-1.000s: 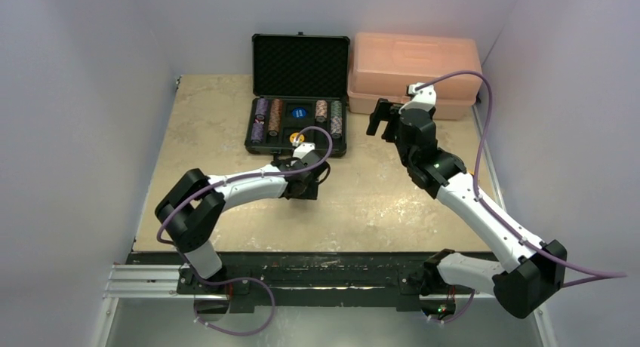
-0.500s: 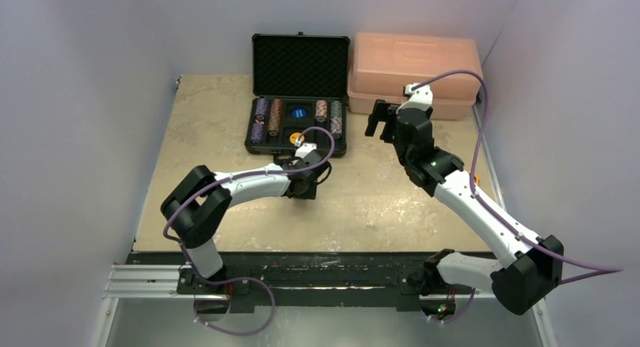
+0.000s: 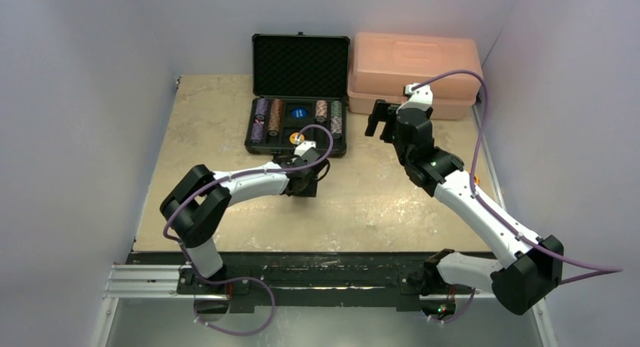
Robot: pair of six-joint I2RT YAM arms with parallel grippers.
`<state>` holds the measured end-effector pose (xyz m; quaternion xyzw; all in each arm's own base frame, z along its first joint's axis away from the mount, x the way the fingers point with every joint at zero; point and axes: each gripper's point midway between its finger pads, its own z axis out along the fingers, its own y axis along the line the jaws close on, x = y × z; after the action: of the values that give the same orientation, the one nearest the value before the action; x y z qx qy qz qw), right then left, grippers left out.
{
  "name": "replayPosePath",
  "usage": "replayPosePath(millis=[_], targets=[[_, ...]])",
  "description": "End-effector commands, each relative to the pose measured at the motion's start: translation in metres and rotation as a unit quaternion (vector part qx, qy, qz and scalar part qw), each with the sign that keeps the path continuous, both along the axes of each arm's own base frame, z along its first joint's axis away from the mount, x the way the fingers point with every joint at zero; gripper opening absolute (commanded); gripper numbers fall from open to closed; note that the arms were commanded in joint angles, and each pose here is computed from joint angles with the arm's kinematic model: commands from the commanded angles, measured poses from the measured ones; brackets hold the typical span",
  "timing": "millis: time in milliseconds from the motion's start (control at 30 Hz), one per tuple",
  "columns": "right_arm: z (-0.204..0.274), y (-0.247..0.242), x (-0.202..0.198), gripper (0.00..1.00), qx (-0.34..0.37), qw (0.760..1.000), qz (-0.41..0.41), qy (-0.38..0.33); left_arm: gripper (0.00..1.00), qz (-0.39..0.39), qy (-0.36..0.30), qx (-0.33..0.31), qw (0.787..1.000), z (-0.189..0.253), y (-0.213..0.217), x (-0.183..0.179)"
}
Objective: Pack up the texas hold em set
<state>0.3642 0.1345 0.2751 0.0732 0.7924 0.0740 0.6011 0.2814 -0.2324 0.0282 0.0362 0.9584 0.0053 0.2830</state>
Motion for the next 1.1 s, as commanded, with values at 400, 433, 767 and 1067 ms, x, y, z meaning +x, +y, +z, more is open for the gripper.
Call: replayPosePath(millis=[400,433,767,1067], targets=[[0.018,0.004,0.005,0.99,0.017,1.000,0.001,-0.019,0.56,0.011,-0.024,-0.037,0.999,0.011,-0.014,0.029],[0.019,0.004,0.005,0.99,0.018,1.000,0.001,-0.020,0.56,0.012,-0.026,-0.037,0.999,0.012,-0.014,0.030],[0.017,0.006,0.006,0.99,0.018,1.000,0.004,-0.017,0.55,0.025,-0.031,-0.028,0.999,0.018,-0.013,0.038],[0.016,0.007,0.006,0.99,0.018,1.000,0.005,-0.016,0.50,0.035,-0.020,-0.007,0.999,0.012,-0.007,0.035]])
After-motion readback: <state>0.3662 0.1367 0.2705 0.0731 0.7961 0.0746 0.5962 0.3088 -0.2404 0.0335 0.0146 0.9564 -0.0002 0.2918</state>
